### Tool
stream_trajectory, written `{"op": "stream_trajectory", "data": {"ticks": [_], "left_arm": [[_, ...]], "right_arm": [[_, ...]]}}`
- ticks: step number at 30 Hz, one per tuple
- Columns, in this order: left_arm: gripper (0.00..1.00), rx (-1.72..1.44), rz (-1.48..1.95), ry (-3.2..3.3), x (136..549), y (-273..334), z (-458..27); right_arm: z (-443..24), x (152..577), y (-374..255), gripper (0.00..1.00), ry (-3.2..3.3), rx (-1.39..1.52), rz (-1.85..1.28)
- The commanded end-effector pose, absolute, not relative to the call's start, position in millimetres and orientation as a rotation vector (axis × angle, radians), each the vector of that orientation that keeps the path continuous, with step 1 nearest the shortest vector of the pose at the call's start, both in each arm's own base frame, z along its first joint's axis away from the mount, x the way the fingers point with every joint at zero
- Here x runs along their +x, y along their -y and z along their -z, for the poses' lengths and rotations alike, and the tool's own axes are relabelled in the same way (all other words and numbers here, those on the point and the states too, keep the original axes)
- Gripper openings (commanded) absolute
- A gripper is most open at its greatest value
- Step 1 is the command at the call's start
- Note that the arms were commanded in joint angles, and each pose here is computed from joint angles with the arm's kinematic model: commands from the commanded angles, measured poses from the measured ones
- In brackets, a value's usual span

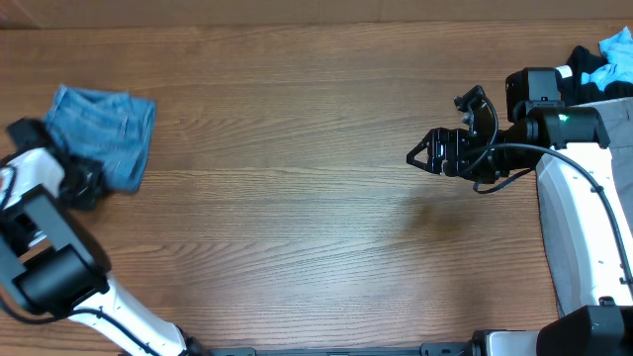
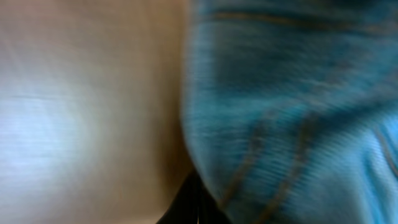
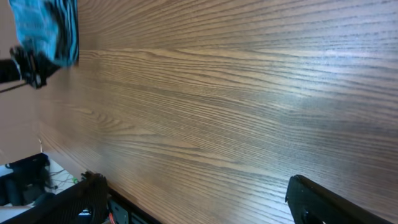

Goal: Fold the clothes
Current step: 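Lower the jeans bundle at the far-left corner and open the left gripper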

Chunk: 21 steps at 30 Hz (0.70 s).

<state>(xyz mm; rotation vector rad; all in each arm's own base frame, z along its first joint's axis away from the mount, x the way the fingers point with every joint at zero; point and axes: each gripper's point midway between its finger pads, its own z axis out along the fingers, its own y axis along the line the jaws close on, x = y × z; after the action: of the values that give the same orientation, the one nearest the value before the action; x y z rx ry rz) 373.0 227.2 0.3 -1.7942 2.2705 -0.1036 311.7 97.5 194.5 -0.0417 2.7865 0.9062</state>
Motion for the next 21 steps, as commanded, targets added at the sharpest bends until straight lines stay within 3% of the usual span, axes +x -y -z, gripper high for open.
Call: {"op": "stream_trajectory", "data": {"ticks": [1,8,11,21], "left_arm": [[0.04,-1.774,0.189,-2.310,398,-188,28],[0.04,-1.596,0.107,-2.221,442,-192,24],[0.09,-1.494,0.091,-2.263,449,-198,27],[0.13,-1.505,-0.243,-2.440,405,-237,2]], "right_arm": [[-202,310,-102,0.96,-2.771,-0.046,-0.928],[-201,303,-101,0.96,-2.805,-0.030,-0.937],[-200,299,-102,0.96,-2.819,-0.024,-0.941],[-199,298,-101,0.95,-2.826,-0.020,-0.939]]}}
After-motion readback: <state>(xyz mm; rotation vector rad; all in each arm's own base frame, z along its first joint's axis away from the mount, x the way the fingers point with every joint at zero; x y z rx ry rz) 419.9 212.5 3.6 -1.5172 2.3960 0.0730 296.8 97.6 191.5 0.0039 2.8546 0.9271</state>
